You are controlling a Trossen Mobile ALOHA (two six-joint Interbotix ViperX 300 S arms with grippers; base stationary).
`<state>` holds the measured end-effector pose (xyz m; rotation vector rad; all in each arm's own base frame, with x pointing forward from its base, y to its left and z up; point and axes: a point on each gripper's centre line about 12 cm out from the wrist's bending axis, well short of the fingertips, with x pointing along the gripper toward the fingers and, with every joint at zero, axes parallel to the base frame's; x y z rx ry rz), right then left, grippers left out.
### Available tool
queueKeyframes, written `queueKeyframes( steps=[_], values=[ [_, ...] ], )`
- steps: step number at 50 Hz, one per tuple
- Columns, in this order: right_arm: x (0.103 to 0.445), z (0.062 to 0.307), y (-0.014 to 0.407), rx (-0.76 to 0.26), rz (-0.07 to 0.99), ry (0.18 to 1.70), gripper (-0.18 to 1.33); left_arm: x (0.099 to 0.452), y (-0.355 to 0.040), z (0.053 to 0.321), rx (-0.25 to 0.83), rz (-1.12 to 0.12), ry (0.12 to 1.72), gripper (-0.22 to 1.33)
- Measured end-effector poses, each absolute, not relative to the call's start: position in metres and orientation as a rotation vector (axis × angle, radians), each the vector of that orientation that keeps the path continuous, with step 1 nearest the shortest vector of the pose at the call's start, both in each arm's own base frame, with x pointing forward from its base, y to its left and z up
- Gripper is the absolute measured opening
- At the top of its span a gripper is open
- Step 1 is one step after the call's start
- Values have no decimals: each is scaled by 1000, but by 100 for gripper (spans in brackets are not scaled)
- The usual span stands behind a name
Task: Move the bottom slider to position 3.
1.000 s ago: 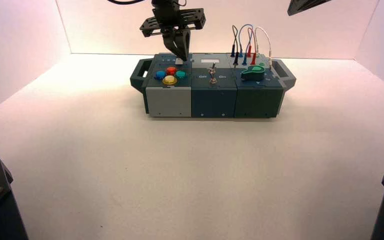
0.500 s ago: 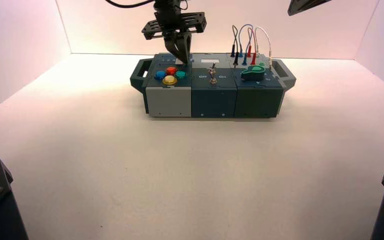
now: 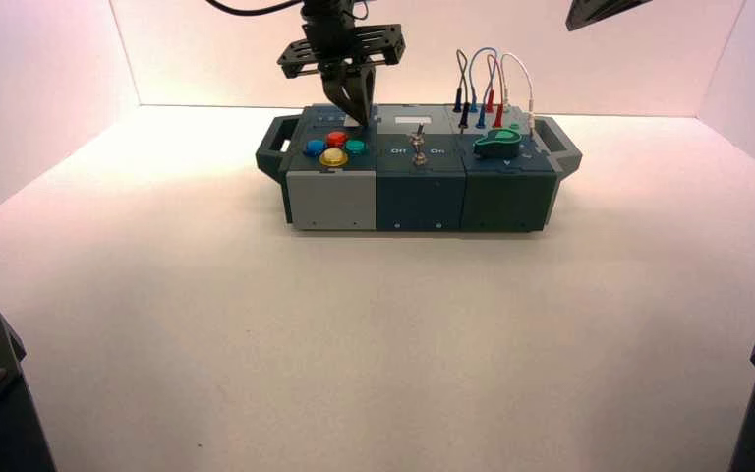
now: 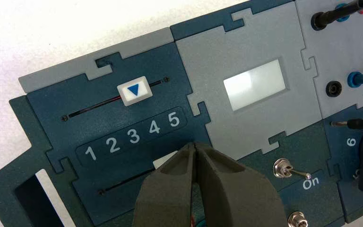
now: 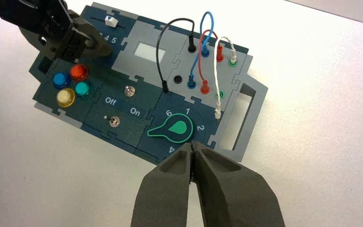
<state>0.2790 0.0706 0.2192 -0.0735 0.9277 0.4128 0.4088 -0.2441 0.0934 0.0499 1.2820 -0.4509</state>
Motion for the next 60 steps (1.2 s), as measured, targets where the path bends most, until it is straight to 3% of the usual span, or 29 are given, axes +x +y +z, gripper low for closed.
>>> queueKeyframes(
  steps=[60],
  values=[
    [277,219,72,-81,429,941,-14,410,-237,94,55,-441,1301,-16]
  ],
)
